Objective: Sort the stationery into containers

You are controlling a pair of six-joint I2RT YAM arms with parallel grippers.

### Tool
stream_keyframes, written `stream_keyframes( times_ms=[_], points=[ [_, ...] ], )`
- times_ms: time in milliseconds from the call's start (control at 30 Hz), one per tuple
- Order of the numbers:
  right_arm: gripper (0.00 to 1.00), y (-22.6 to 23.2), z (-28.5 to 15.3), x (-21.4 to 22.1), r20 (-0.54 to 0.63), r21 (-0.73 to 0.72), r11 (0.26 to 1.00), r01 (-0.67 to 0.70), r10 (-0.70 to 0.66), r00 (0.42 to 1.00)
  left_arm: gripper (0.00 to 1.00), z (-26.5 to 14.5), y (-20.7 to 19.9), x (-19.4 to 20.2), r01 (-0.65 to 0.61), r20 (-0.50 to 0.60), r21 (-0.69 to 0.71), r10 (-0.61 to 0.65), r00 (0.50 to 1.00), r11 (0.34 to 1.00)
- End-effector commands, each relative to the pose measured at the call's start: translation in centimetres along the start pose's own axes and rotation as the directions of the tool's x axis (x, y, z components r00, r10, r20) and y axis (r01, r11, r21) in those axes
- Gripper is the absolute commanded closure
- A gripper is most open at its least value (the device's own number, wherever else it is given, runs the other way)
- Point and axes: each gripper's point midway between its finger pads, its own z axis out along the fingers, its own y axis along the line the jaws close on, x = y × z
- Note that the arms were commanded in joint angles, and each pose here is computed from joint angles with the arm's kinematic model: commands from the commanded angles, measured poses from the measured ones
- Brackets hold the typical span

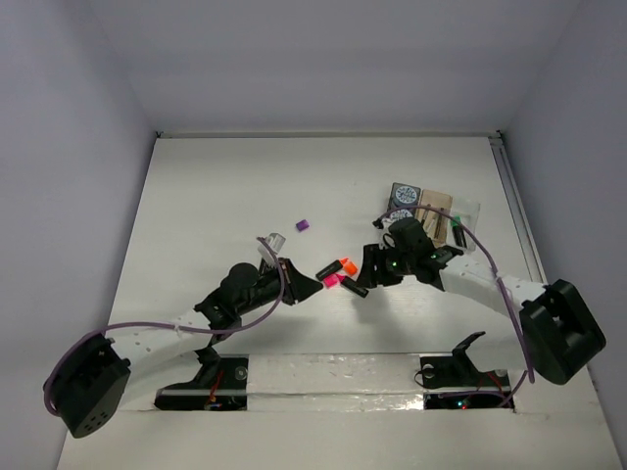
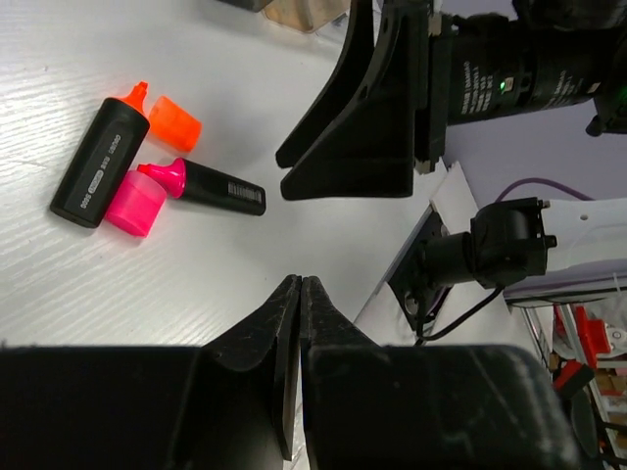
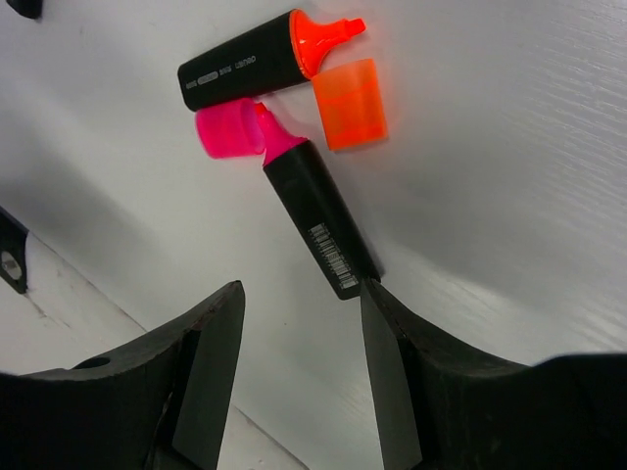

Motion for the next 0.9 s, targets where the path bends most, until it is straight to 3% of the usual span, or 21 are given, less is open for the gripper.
stream_keyframes(
  times_ms=[0,133,300,867],
  points=[
    [0.43,0.6,0.8,-1.5,0.046,0.002,0.997,0.074,-0.074,0.996,1.00,0.0,-1.4,-2.0,-0.017,0.079,0.033,0.014,0.997,0.999],
    [0.43,-0.6,2.2,-1.3,0.014,0.080,0.993,0.091,-0.093,0.996,0.92,-0.3,-1.1,-2.4,-0.037,0.089,-0.005,0.038,0.995,0.999],
    [0.44,-1.9,3.2,-1.3,-0.024,0.180,0.974,0.139,-0.137,0.990,0.91,-0.5,-0.5,-1.9,-0.028,0.075,-0.026,0.030,0.997,0.999],
    [0.52,-1.5,5.8,1.1,-0.180,0.201,0.958,0.207,-0.172,0.969,0.91,-1.2,-0.2,-2.5,-0.053,0.103,-0.056,0.059,0.993,0.997]
  ],
)
